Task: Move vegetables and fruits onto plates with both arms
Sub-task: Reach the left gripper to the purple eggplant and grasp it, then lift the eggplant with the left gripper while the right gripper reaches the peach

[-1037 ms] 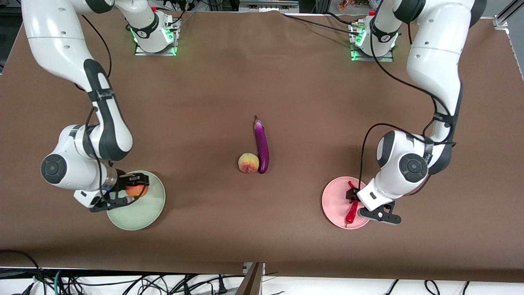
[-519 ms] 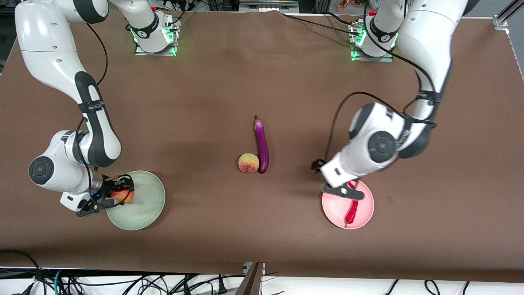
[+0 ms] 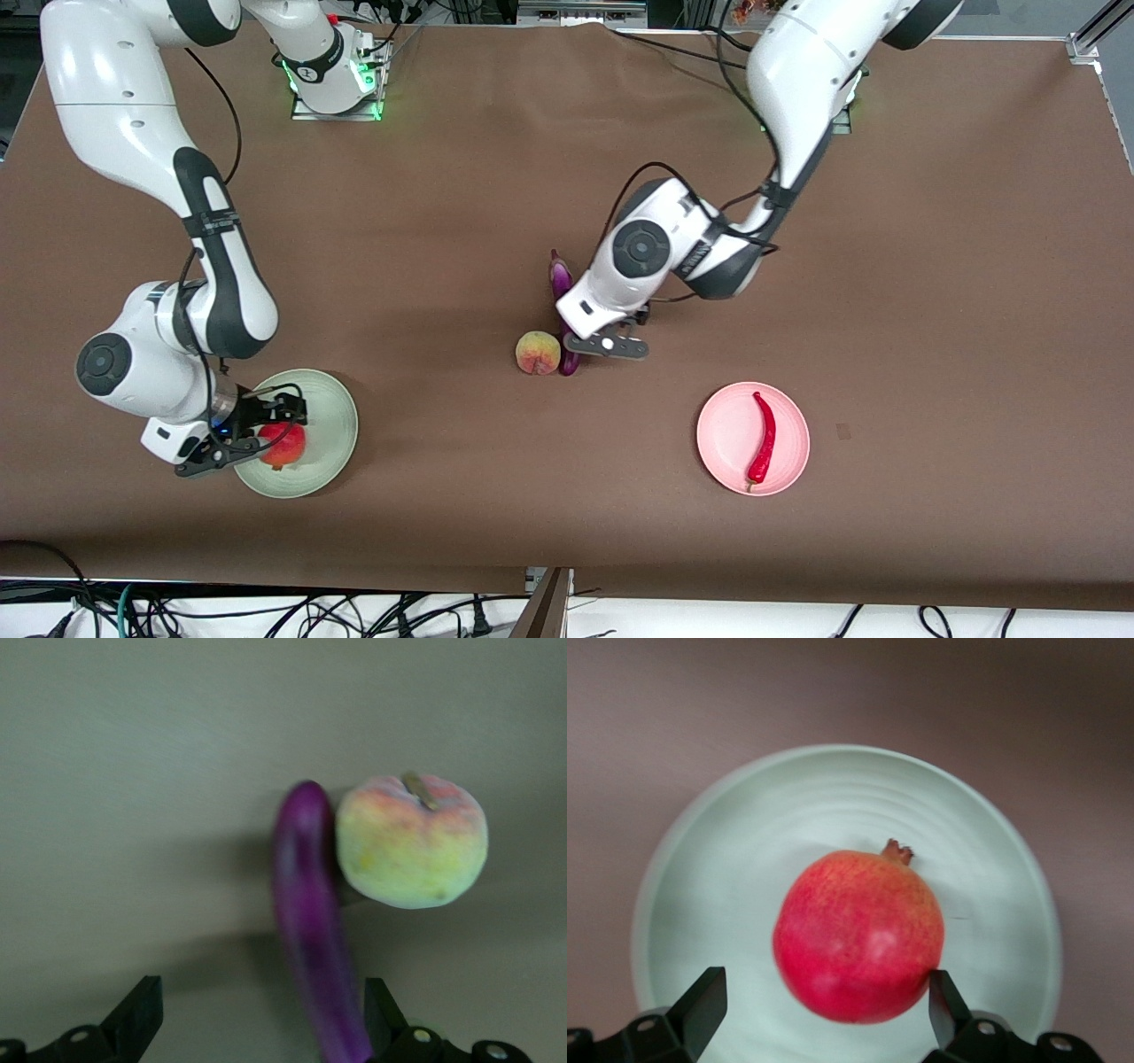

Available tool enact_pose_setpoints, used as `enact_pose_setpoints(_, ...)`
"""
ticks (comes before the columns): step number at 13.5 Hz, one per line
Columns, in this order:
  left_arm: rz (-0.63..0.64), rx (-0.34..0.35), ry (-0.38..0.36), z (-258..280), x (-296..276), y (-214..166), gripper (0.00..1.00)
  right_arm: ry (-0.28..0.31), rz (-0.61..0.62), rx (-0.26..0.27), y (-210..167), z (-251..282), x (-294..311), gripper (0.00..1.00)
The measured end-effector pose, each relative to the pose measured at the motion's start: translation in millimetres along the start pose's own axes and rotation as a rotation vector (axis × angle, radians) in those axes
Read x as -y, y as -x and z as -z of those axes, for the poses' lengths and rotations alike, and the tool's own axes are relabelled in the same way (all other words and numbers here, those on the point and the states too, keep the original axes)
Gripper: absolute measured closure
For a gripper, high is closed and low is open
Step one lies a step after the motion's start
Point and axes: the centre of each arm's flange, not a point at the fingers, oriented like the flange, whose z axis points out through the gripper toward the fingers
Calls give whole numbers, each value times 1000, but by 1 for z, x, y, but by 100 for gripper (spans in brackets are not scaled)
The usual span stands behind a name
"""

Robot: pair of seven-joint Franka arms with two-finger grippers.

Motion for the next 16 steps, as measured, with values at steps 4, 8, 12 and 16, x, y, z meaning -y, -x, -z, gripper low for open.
enact_pose_setpoints(4,3,-33,2,-51,-9,15,19,-85,-124,28,-11,11,74,0)
enact_pose_setpoints(8,21,-36,-16,-56,-2,12,60,-137,-222,55,-12,9,117,0)
enact_pose_setpoints(12,58,-5,-83,-26,19,-2,60,-174,-317,78,-13,9,180,0)
enact_pose_setpoints(16,65,-57,-259,60,70,-29,61,-197,-413,38,-12,7,267,0)
